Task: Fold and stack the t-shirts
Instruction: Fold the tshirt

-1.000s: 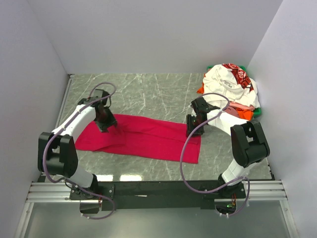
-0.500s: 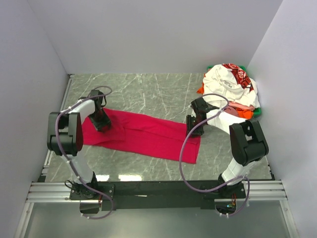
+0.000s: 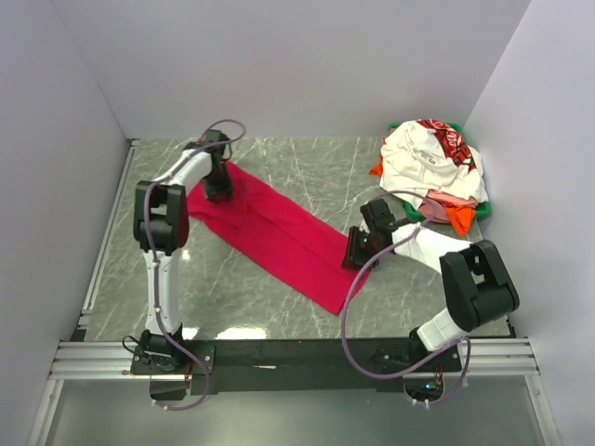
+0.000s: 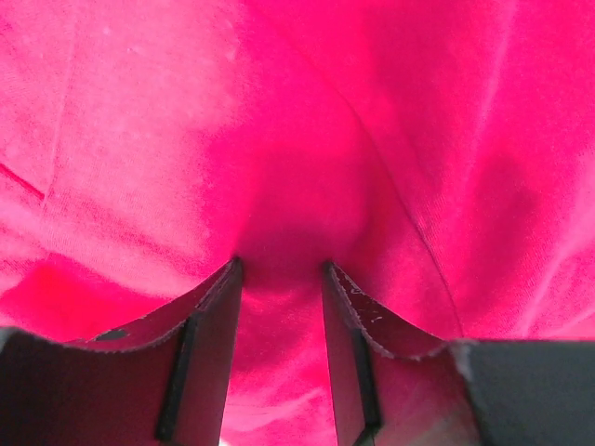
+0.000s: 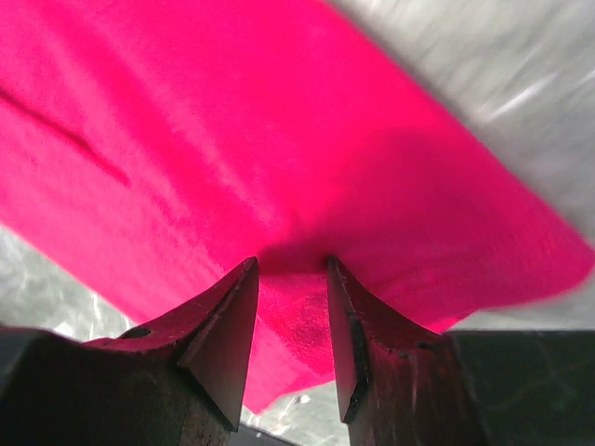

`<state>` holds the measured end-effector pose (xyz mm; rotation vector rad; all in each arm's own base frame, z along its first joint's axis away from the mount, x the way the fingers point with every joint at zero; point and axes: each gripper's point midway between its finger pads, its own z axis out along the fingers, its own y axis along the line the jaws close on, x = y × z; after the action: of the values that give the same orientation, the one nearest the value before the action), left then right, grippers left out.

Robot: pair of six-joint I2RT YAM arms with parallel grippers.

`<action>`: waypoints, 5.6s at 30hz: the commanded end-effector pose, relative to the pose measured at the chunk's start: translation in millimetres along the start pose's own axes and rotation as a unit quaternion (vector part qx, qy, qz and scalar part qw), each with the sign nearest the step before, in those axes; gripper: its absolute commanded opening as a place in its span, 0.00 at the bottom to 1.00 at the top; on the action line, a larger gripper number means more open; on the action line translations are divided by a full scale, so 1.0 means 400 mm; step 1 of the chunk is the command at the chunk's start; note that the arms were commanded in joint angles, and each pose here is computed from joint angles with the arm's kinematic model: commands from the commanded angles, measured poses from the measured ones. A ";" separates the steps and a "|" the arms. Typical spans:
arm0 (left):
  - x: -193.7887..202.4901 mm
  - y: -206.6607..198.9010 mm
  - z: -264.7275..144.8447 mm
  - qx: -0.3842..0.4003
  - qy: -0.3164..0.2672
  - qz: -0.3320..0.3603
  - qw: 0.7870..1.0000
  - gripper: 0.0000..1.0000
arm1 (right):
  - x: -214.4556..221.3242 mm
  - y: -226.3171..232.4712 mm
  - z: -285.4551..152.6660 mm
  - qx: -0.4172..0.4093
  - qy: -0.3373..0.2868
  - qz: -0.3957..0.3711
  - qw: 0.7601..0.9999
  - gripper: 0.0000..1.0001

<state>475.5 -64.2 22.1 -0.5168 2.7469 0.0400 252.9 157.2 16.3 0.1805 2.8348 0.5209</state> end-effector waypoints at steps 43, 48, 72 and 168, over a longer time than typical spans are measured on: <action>0.080 0.076 0.067 -0.049 0.006 0.052 0.997 0.60 | 0.298 0.023 -0.004 -0.019 0.046 -0.007 0.999 0.45; 0.027 0.036 0.085 -0.045 -0.008 0.085 0.995 0.61 | 0.344 0.039 0.002 -0.029 0.065 -0.008 0.997 0.45; -0.058 -0.229 0.134 0.062 -0.074 0.209 0.973 0.63 | 0.482 0.317 0.070 -0.044 0.138 -0.075 0.987 0.44; 0.911 0.163 -0.307 0.089 0.147 -0.006 0.985 0.28 | 0.454 0.192 -0.006 0.013 0.083 -0.136 0.987 0.19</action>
<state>93.7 -140.2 14.2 -0.5165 3.0001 -0.3021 87.1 271.1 12.7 -0.2548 2.9352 0.5298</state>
